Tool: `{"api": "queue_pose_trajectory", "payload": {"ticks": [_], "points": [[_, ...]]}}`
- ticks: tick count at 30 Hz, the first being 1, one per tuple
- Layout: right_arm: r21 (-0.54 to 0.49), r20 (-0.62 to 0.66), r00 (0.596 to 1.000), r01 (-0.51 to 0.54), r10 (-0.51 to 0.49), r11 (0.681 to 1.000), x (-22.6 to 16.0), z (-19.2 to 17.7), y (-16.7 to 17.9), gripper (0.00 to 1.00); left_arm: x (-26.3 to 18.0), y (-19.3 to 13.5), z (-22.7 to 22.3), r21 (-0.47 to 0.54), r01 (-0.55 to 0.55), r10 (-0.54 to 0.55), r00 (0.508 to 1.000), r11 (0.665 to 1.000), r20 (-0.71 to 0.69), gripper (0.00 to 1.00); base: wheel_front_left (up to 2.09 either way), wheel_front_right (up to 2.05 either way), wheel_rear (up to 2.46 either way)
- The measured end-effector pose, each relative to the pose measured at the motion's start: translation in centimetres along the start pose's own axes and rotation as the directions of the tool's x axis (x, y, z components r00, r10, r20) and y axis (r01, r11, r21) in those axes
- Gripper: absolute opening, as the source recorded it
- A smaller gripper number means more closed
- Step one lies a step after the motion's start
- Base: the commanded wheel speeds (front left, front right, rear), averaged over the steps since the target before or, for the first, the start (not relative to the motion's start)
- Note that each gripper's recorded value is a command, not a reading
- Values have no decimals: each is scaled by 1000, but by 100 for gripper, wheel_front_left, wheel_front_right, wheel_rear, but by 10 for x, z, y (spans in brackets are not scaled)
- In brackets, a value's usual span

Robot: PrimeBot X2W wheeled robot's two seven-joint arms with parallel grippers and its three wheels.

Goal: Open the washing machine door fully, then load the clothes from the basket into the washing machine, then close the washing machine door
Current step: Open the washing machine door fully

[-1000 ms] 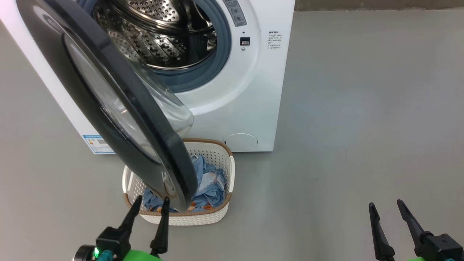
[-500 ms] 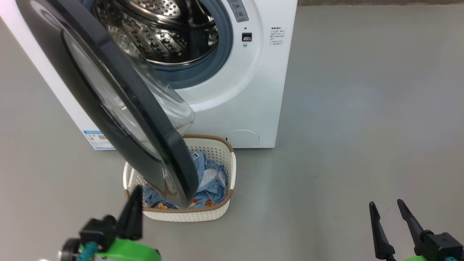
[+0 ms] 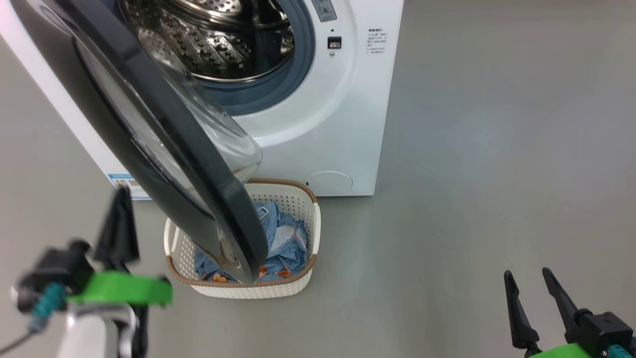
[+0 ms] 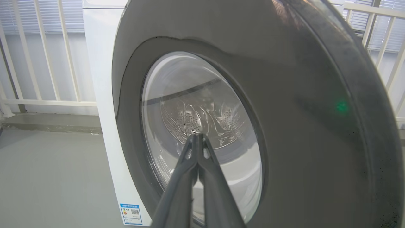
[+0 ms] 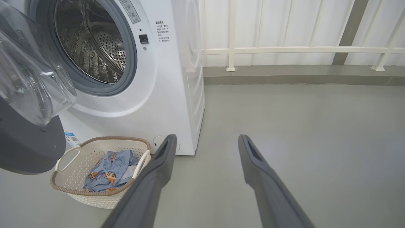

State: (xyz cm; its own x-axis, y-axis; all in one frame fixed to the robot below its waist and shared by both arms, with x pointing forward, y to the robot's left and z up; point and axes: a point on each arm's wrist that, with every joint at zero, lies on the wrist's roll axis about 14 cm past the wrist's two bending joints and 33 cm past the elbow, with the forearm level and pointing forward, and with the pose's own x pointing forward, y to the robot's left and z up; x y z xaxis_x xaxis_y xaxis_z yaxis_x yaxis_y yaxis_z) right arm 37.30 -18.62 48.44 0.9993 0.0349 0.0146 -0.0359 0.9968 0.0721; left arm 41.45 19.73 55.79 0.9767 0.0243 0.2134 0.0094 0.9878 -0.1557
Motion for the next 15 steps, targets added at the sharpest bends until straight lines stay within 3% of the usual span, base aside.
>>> {"api": "queue_pose_trajectory", "payload": {"ticks": [7, 11, 15], "points": [[10, -4, 1000, -2, 2, 1000, 5, -2, 1, 100, 36, -16, 95, 96, 15, -42, 958, 995, 282, 0, 0, 0, 0], [11, -6, 1000, -4, 4, 1000, 4, -2, 2, 100, 39, -53, 133, 129, 101, -143, 911, 987, 386, 0, 0, 0, 0], [11, -5, 1000, -5, 5, 1000, 2, -2, 3, 100, 36, -92, 139, 134, 204, -242, 882, 970, 404, 0, 0, 0, 0]]}}
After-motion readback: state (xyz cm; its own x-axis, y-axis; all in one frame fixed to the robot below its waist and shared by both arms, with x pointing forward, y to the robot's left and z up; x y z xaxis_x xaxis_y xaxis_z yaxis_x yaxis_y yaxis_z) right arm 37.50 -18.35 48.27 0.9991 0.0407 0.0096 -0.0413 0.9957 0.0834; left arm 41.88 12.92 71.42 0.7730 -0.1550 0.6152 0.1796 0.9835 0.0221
